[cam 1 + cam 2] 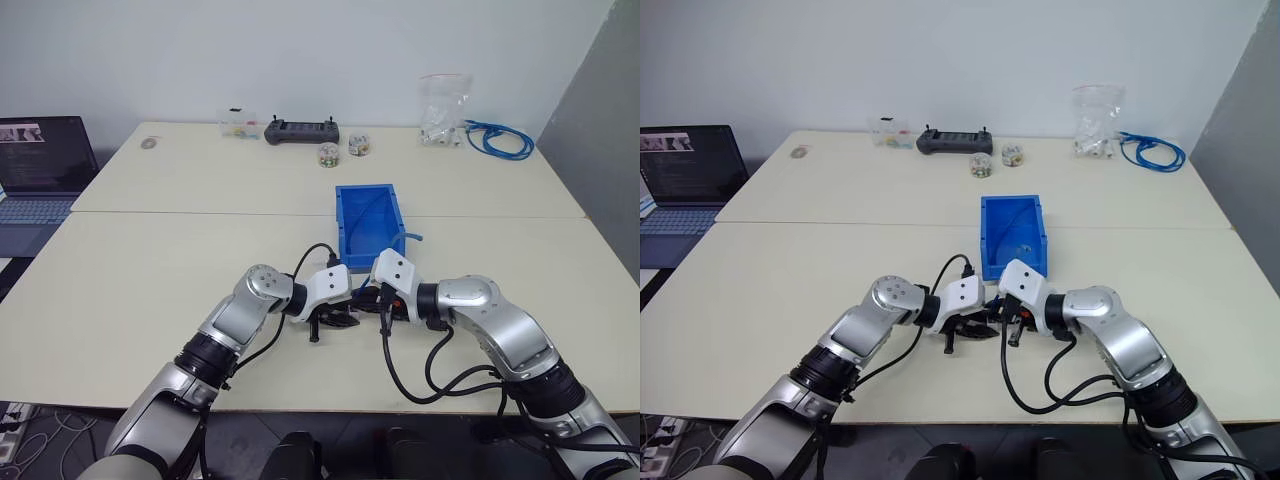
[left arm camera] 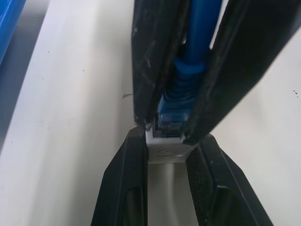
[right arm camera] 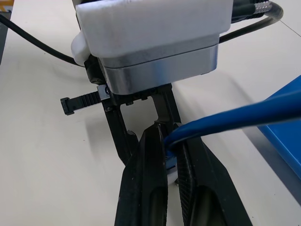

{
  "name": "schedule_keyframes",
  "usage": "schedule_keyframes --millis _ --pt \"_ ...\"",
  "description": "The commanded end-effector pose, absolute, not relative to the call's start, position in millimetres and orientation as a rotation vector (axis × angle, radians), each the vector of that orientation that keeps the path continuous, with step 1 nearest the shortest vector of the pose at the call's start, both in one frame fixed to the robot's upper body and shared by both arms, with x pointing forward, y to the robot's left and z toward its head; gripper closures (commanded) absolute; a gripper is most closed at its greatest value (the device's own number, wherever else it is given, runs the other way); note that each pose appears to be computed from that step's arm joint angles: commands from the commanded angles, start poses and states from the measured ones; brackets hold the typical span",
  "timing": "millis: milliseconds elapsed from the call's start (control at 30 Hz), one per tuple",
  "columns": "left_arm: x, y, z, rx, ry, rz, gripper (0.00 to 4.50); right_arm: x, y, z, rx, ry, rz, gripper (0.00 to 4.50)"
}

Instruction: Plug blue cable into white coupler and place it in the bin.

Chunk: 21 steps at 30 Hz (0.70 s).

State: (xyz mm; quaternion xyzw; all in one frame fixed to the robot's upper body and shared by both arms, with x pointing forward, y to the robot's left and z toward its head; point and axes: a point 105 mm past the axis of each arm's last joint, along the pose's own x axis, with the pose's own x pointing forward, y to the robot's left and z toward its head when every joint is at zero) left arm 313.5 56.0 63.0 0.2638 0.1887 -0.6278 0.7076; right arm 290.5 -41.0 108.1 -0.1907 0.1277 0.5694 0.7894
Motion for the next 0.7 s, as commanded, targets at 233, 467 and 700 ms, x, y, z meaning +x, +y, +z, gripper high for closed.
schedule_keyframes --millis 233,467,700 --pt "312.0 60.2 48.0 0.591 0.486 -1.368 3.71 265.2 -41.2 43.3 -0.393 0.534 1.352 4.48" --pt "311.2 59.0 48.0 0.590 0.482 -1.369 3.71 268.9 -33.7 34.1 -0.352 0.589 1.365 4.48" --pt "312.0 61.3 48.0 0.598 0.478 -1.359 3.71 262.5 -49.2 16.8 -0.393 0.665 1.376 4.48"
